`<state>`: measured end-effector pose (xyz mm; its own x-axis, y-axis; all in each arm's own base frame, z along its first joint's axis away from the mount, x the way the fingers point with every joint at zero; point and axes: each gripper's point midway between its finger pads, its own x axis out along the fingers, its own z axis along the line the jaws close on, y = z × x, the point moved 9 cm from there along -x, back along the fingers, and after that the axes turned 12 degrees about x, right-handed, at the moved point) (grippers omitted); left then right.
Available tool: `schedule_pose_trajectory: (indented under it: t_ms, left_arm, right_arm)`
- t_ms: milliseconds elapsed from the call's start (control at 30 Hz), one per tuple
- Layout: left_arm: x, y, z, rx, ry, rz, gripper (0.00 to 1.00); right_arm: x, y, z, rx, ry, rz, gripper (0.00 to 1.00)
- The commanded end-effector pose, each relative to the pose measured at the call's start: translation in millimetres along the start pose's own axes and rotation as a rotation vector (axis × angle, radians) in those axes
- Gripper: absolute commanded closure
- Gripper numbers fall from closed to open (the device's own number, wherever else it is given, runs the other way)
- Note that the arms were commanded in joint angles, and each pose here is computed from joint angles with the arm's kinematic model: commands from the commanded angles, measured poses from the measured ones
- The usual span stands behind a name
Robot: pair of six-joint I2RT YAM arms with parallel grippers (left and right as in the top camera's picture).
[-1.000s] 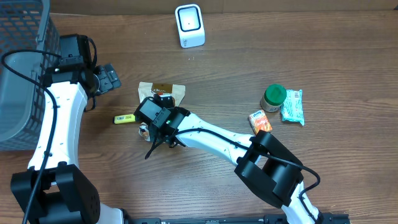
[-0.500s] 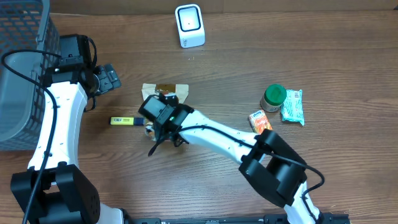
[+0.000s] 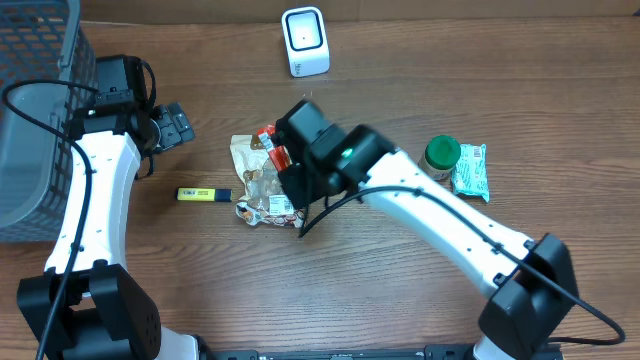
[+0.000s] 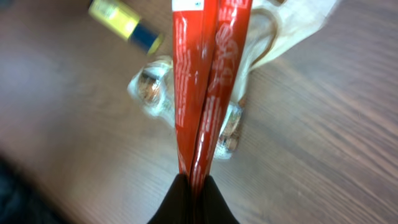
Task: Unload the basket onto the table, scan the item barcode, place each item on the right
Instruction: 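Lift the red sausage sticks and pull them out of the pile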
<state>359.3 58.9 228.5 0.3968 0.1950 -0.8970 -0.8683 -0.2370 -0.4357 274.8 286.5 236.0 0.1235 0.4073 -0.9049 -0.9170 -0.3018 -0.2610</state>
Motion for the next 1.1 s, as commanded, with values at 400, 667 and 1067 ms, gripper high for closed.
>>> schedule_pose_trajectory:
  t_ms: [400,667,1067]
  left_arm:
    - [-9.1,-4.5,-2.2,0.021,0.011,-0.031,0.00]
    - [-9.1,-4.5,-2.2,0.021,0.012,-0.031,0.00]
    - [-9.1,-4.5,-2.2,0.021,0.012,-0.031,0.00]
  right_arm:
    - [-38.1,14.8,-62.3,-0.410,-0.317,0.190,0.96]
    - [-39.1,15.4,-65.6,-0.490,-0.320,0.183,0.96]
    - [-69.9,-31.4,-73.5,-0.360,0.042,-0.025,0.96]
